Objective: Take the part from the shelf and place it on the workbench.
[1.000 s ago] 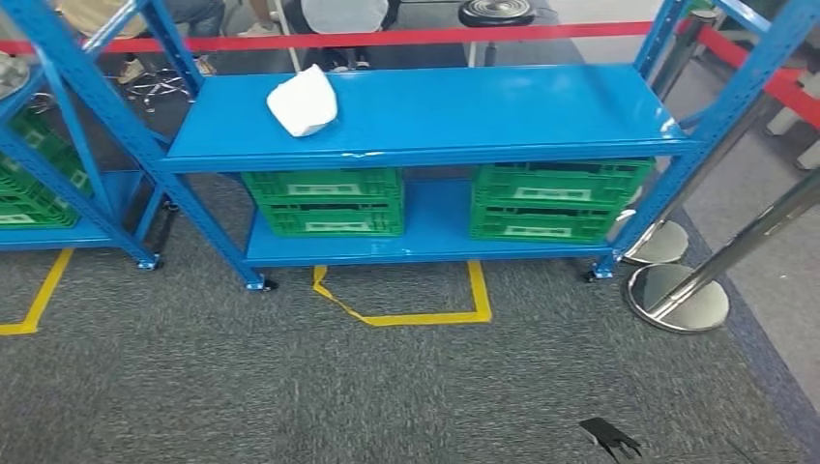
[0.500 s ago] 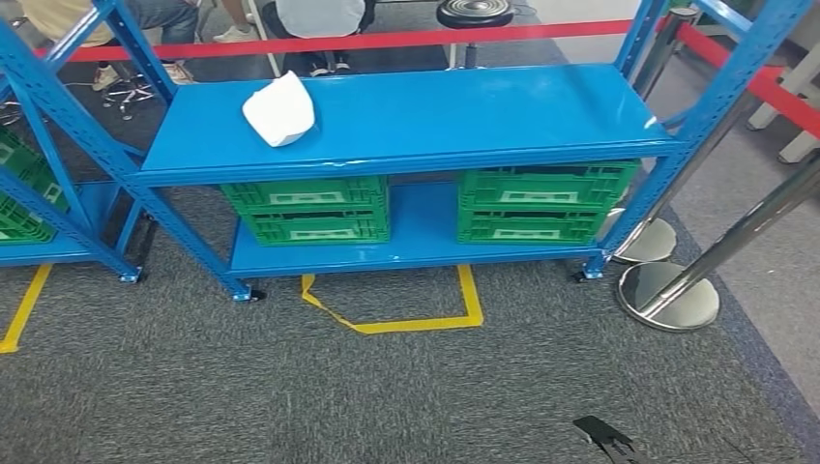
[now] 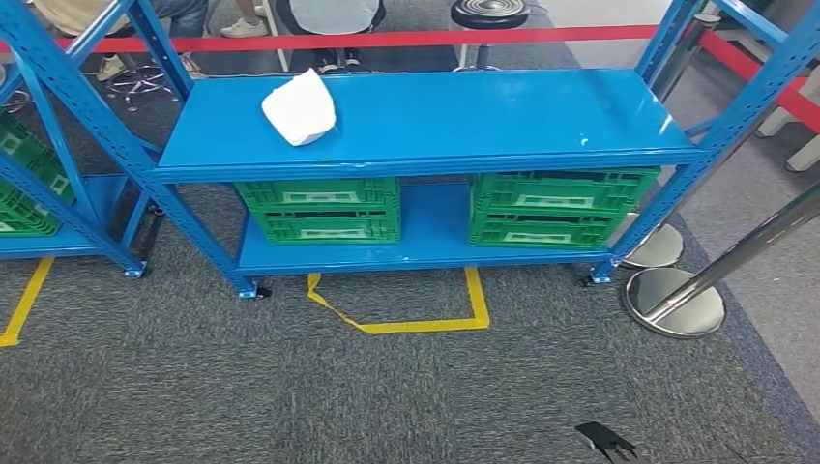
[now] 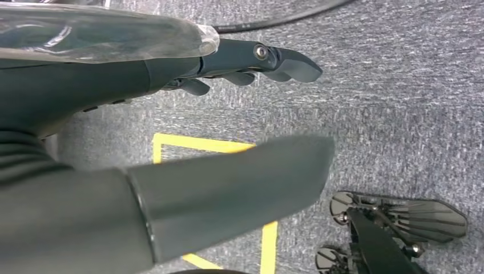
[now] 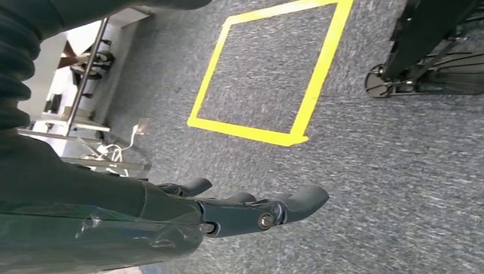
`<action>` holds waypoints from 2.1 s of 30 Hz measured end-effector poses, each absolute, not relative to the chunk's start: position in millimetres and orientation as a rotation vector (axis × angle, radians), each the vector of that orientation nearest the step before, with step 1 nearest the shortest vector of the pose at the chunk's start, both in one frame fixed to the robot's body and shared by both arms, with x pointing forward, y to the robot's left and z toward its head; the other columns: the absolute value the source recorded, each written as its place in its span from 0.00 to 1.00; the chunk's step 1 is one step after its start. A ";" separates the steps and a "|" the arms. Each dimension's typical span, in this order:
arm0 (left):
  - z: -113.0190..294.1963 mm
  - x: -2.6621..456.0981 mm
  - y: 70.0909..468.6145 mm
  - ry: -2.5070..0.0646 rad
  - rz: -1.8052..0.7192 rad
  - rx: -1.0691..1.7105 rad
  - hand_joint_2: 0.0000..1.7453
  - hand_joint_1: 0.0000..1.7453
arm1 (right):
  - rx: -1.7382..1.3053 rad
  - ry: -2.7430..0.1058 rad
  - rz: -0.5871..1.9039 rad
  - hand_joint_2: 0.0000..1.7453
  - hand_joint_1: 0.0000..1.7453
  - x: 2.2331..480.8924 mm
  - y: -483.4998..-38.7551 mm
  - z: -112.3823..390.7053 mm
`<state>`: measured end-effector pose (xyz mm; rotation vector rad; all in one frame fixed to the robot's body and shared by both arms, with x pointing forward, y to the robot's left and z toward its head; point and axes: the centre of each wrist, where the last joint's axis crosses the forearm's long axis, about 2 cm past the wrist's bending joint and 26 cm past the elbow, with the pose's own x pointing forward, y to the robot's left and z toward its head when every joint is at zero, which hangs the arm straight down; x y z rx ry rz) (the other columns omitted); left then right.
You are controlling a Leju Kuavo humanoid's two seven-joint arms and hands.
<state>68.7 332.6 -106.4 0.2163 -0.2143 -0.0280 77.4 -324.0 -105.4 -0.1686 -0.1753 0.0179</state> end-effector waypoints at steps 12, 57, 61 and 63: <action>-106.5 68.4 332.5 -0.207 -0.028 0.224 1.00 0.00 | -0.213 -0.162 0.034 0.00 0.00 75.6 -324.6 -105.6; -106.8 67.7 330.4 -0.201 -0.014 0.209 0.00 0.00 | -0.170 -0.141 0.123 0.00 0.00 75.9 -319.7 -106.0; -106.8 67.7 330.4 -0.201 -0.013 0.209 0.00 0.00 | -0.170 -0.141 0.126 0.75 0.00 75.9 -319.6 -106.0; -106.8 67.7 330.4 -0.200 -0.012 0.209 0.00 0.00 | -0.169 -0.141 0.130 1.00 0.00 76.0 -319.4 -106.0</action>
